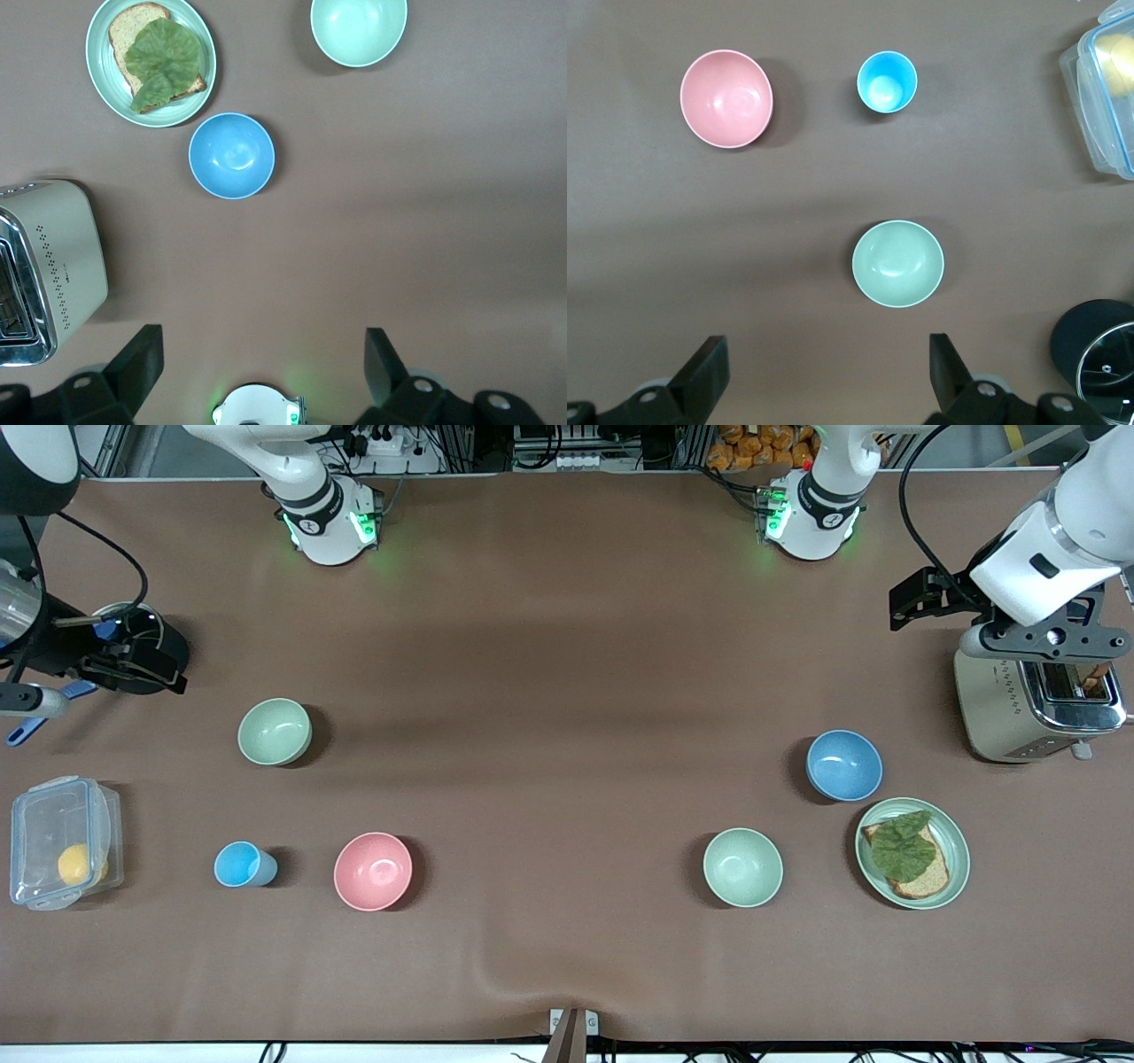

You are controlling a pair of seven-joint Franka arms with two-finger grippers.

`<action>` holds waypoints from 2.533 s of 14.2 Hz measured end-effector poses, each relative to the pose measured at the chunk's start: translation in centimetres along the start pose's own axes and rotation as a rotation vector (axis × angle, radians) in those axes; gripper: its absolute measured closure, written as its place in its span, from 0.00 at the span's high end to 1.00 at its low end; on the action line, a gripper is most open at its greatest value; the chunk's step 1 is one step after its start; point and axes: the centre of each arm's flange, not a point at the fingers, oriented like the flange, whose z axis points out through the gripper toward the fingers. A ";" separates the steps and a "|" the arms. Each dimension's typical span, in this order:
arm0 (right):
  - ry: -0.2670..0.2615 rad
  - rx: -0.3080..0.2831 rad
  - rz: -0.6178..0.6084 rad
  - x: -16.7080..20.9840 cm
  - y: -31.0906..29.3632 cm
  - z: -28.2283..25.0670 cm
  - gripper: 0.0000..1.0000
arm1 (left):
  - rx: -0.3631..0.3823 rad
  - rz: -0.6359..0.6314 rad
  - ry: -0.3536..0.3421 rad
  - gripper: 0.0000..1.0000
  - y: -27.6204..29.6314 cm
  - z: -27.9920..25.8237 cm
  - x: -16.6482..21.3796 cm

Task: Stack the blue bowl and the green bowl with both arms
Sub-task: 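Move both grippers down toward the green bowl and the blue bowl, then grasp the green bowl and the blue bowl rims with both grippers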

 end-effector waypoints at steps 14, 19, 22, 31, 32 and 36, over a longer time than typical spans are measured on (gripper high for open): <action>0.005 -0.026 0.019 -0.7 3.5 15.2 1.00 | -0.051 -0.216 -0.183 1.00 -10.8 9.3 5.2; 0.043 -0.062 -0.124 -1.9 9.1 20.4 1.00 | -0.056 -0.240 -0.288 1.00 -12.2 18.0 6.2; 0.080 -0.073 -0.154 -3.1 11.6 23.7 1.00 | -0.047 -0.238 -0.253 1.00 -11.4 23.5 5.0; 0.123 -0.096 -0.172 -4.7 13.5 32.2 1.00 | -0.009 -0.263 -0.122 1.00 -13.6 34.7 2.4; 0.121 -0.097 -0.173 -4.8 13.5 33.0 0.98 | -0.011 -0.264 -0.102 1.00 -13.7 35.6 2.7; 0.127 -0.098 -0.187 -5.3 12.8 35.4 0.80 | -0.029 -0.276 -0.039 1.00 -14.6 39.9 4.7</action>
